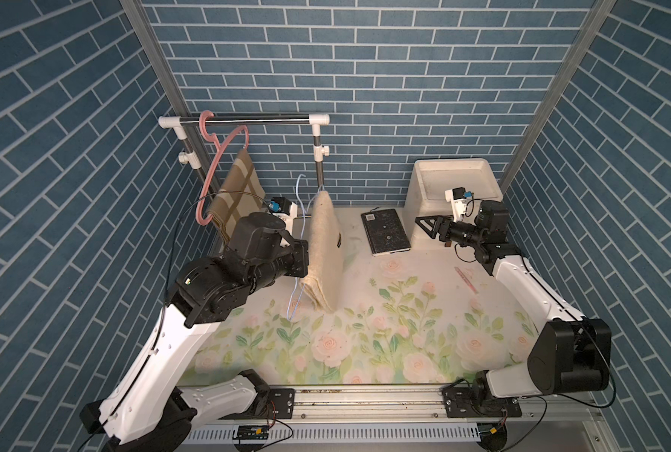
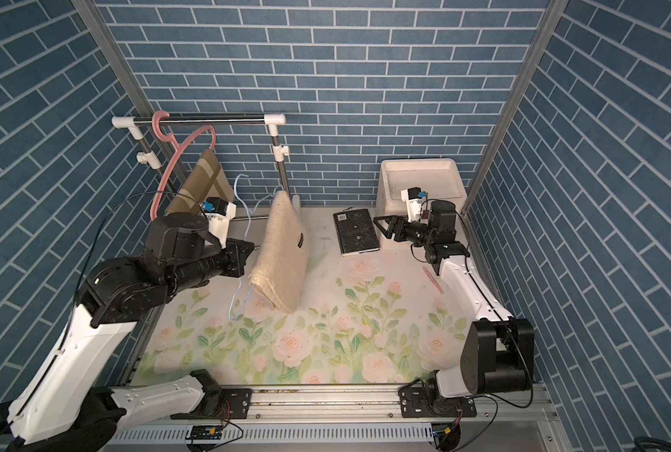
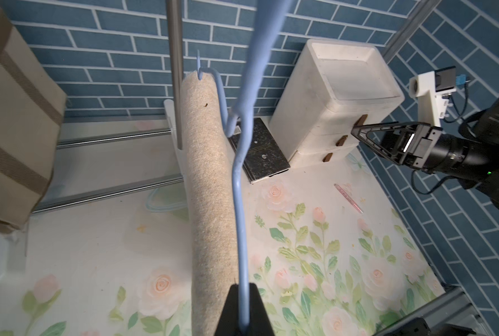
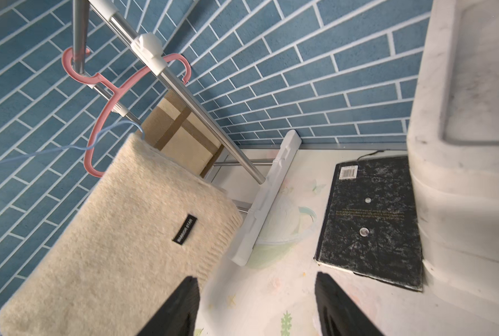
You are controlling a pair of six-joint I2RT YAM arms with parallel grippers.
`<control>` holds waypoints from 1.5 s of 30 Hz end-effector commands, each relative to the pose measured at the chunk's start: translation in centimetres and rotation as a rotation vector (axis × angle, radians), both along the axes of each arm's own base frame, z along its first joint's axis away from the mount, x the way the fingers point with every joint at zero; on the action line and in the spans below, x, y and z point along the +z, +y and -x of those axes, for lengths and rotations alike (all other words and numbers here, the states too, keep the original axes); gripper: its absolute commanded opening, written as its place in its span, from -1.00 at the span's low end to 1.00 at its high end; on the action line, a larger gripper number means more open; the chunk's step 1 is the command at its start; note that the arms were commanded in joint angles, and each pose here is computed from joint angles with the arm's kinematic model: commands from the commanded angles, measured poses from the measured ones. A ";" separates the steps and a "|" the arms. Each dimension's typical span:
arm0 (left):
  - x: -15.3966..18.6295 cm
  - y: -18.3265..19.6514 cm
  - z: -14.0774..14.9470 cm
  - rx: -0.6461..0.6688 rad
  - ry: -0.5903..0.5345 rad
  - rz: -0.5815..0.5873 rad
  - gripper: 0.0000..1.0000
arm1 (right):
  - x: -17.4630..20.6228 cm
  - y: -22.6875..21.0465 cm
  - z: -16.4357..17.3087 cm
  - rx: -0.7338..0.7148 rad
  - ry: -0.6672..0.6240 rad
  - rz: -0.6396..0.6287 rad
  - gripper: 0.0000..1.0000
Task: Hang the scarf on the hanger
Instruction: Place the hanger at the clothesline.
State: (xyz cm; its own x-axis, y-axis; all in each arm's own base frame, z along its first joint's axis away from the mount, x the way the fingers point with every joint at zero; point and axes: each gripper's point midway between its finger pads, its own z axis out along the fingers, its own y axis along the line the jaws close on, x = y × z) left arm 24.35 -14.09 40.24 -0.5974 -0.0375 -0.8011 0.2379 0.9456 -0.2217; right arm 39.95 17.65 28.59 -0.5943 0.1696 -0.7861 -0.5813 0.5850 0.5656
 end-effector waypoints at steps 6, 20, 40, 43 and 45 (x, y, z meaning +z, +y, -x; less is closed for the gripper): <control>0.7 5.4 -5.2 0.101 -0.067 -0.218 -1.00 | -2.5 -0.3 0.6 -0.004 0.048 0.022 0.36; 4.3 6.3 -17.9 0.017 -0.190 -0.139 -1.00 | -2.3 0.3 1.7 0.042 0.047 -0.020 0.36; 5.6 10.5 -27.8 0.042 -0.311 -0.016 -1.00 | -3.5 0.2 2.3 0.038 0.090 -0.026 0.37; 4.2 10.8 -28.9 0.047 -0.285 -0.002 -1.00 | -3.6 0.2 2.3 0.031 0.097 -0.028 0.37; 2.9 10.8 -29.3 0.046 -0.254 0.002 -1.00 | -3.6 0.1 2.2 0.024 0.097 -0.027 0.37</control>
